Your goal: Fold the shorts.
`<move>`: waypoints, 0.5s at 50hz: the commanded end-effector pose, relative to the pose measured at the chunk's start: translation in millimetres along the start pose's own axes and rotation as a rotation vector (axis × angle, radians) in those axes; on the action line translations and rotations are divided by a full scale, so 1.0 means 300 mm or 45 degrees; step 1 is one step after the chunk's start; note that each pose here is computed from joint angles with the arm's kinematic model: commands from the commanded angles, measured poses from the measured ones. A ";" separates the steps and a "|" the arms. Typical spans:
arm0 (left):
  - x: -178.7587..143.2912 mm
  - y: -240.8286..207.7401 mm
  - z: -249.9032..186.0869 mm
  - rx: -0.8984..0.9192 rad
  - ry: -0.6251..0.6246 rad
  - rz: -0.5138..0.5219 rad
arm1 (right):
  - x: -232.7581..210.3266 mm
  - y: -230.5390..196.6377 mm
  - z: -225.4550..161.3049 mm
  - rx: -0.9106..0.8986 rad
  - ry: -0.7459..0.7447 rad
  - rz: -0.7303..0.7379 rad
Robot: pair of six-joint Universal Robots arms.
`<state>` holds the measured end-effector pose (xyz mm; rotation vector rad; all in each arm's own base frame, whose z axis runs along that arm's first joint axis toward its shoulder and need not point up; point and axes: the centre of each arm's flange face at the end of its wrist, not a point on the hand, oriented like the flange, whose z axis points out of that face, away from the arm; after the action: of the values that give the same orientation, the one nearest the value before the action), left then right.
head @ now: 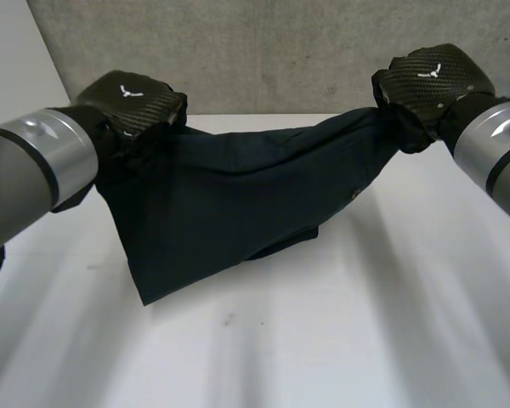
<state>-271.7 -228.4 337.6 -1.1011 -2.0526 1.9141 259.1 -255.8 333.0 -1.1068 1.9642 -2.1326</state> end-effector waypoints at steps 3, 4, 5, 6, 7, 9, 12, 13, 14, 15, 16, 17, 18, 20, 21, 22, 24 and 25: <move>0.028 0.106 0.067 -0.176 0.061 -0.020 | -0.076 0.056 0.002 -0.240 -0.184 0.003; 0.033 0.128 0.087 -0.199 0.070 -0.024 | -0.084 0.067 0.012 -0.247 -0.194 0.003; 0.036 0.150 0.107 -0.222 0.076 -0.026 | -0.095 0.089 0.033 -0.260 -0.204 0.005; 0.043 0.187 0.144 -0.260 0.089 -0.033 | -0.099 0.099 0.047 -0.260 -0.204 0.007; 0.045 0.200 0.163 -0.267 0.092 -0.034 | -0.105 0.108 0.062 -0.258 -0.204 0.008; 0.044 0.219 0.206 -0.271 0.090 -0.032 | -0.134 0.144 0.118 -0.245 -0.209 0.010; 0.015 0.235 0.312 -0.228 0.022 -0.020 | -0.153 0.165 0.181 -0.201 -0.175 0.005; 0.000 0.229 0.337 -0.201 -0.007 -0.016 | -0.154 0.159 0.225 -0.143 -0.121 -0.002; -0.032 0.203 0.380 -0.132 -0.070 -0.002 | -0.150 0.149 0.248 -0.102 -0.083 -0.005; -0.048 0.183 0.401 -0.083 -0.104 0.011 | -0.141 0.135 0.271 -0.054 -0.037 -0.004; -0.068 0.156 0.419 -0.024 -0.141 0.026 | -0.133 0.113 0.292 0.005 0.010 -0.003; -0.088 0.121 0.433 0.045 -0.180 0.046 | -0.111 0.065 0.330 0.137 0.101 0.009; -0.129 0.042 0.452 0.200 -0.264 0.089 | -0.099 0.034 0.346 0.219 0.145 0.018; -0.167 -0.047 0.455 0.368 -0.346 0.131 | -0.072 -0.033 0.370 0.395 0.225 0.043; -0.188 -0.123 0.451 0.519 -0.414 0.158 | -0.038 -0.097 0.382 0.576 0.303 0.078; -0.189 -0.150 0.450 0.579 -0.436 0.164 | -0.020 -0.135 0.383 0.678 0.341 0.095; -0.200 -0.211 0.431 0.701 -0.489 0.174 | 0.018 -0.201 0.371 0.847 0.414 0.123; -0.218 -0.288 0.384 0.822 -0.543 0.172 | 0.056 -0.253 0.353 0.990 0.477 0.156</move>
<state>-316.4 -363.2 323.2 -0.9698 -1.8684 2.3320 333.4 -336.3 314.5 -0.8976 1.6777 -2.4237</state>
